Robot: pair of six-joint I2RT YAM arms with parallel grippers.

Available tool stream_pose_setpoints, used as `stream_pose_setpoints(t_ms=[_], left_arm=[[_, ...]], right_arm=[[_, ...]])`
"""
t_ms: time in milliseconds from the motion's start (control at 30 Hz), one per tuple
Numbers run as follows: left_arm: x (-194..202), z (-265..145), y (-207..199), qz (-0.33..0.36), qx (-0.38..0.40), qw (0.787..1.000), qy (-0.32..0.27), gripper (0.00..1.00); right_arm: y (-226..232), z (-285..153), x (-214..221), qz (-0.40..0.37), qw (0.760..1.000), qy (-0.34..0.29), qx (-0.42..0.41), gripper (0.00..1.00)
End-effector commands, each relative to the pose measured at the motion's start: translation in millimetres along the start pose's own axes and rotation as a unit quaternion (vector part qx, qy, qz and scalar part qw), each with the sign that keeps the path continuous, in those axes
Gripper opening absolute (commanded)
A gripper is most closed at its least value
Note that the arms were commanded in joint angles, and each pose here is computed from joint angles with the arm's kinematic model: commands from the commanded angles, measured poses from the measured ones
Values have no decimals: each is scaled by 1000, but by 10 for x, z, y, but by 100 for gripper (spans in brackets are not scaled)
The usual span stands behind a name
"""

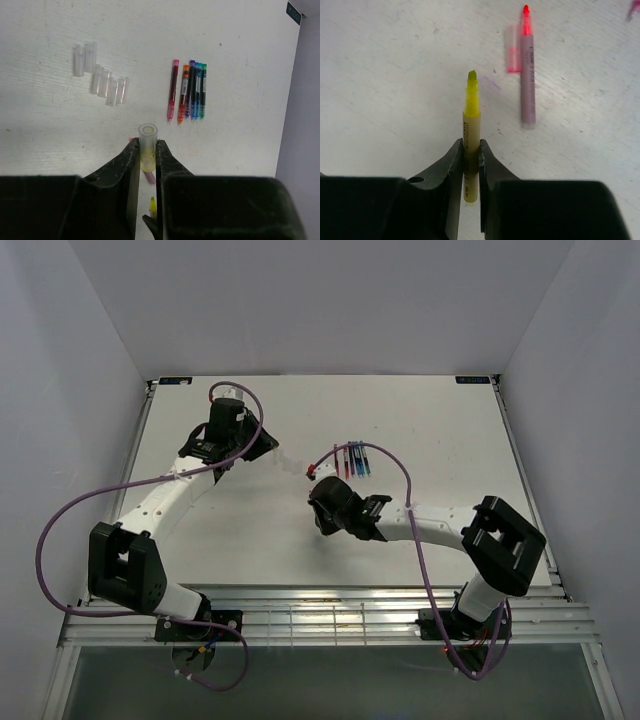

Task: Open the pen caps

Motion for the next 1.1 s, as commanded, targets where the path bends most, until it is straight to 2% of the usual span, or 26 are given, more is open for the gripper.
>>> stream_pose_setpoints(t_ms=[0, 167, 367, 533, 1000, 1067], left_arm=[[75, -24, 43, 4, 11, 1000, -7, 0], [446, -7, 38, 14, 97, 994, 39, 0], [970, 121, 134, -1, 104, 990, 95, 0], [1262, 319, 70, 1, 101, 985, 137, 0], [1487, 669, 35, -14, 86, 982, 169, 4], [1458, 700, -11, -13, 95, 983, 158, 6]], right_arm=[[-147, -215, -281, -15, 999, -43, 21, 8], [-410, -239, -571, 4, 999, -49, 13, 8], [-661, -122, -774, 14, 999, -19, -26, 8], [-636, 5, -844, -16, 997, 4, -70, 9], [-786, 333, -732, -5, 993, 58, -99, 10], [-793, 370, -703, -3, 993, 63, -101, 11]])
Point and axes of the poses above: each gripper's point midway between its finger pads, its own z axis out along the fingers, its own y axis along the line the jaws close on, x = y × z, the point moved 8 cm from there along -z, back along the fingers, and after that the axes turned 14 degrees about z, right-handed, at the moved point
